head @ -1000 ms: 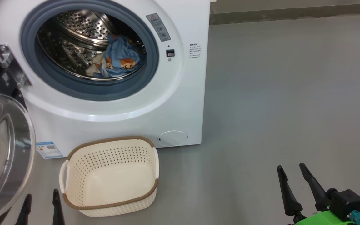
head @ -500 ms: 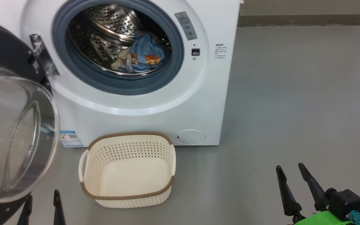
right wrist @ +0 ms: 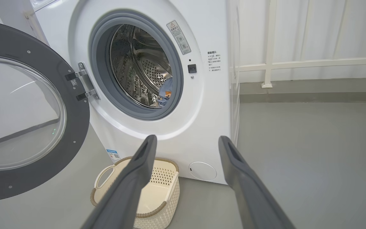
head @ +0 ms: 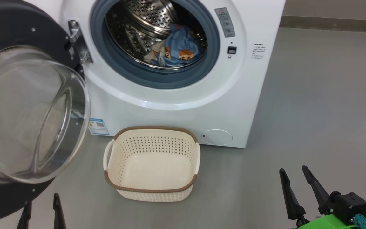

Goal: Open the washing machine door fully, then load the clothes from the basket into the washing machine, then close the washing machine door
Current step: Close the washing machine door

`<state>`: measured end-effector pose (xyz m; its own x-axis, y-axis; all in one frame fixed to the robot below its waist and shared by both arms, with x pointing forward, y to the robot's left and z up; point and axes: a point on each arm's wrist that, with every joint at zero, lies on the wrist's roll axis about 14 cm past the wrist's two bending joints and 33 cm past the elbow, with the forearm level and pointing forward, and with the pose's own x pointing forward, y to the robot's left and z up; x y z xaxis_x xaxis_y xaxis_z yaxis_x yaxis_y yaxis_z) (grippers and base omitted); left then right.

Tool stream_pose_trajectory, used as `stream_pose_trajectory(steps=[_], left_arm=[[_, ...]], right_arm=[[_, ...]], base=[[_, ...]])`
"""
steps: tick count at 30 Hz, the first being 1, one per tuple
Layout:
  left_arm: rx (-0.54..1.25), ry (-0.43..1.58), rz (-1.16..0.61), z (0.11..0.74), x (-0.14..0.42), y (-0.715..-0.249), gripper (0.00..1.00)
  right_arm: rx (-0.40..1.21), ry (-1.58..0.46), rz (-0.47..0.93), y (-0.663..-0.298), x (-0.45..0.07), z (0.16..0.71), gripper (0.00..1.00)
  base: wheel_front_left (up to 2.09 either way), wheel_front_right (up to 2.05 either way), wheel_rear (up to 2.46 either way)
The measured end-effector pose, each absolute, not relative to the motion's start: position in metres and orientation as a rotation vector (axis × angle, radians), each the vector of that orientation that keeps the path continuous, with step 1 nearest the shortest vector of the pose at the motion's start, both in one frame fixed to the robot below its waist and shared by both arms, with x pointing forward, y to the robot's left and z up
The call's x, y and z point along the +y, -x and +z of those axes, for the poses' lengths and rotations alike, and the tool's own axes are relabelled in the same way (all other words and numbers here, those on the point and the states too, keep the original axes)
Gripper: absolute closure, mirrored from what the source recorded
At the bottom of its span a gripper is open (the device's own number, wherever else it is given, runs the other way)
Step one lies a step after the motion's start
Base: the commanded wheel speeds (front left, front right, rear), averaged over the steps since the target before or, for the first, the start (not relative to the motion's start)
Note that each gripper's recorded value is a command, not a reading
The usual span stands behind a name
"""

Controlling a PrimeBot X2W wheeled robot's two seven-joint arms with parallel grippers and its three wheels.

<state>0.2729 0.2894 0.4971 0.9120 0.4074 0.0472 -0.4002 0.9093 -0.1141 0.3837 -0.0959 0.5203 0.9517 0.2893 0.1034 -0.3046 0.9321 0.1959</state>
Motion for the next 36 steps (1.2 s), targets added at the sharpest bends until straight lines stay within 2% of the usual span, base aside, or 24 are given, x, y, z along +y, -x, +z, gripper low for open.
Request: stream_pose_trajectory(steps=[25,36], left_arm=[[-0.046,0.099,0.65,0.489,0.335,-0.218,0.0],[-0.039,0.097,0.687,0.488,0.341,-0.208,0.0]], right_arm=[[-0.019,-0.221,0.485,-0.397,-0.032,0.509,0.0],[-0.012,-0.221,0.522,-0.4,-0.019,0.507,0.0]], base=[[0.0,0.0,0.0],[0.0,0.0,0.0]])
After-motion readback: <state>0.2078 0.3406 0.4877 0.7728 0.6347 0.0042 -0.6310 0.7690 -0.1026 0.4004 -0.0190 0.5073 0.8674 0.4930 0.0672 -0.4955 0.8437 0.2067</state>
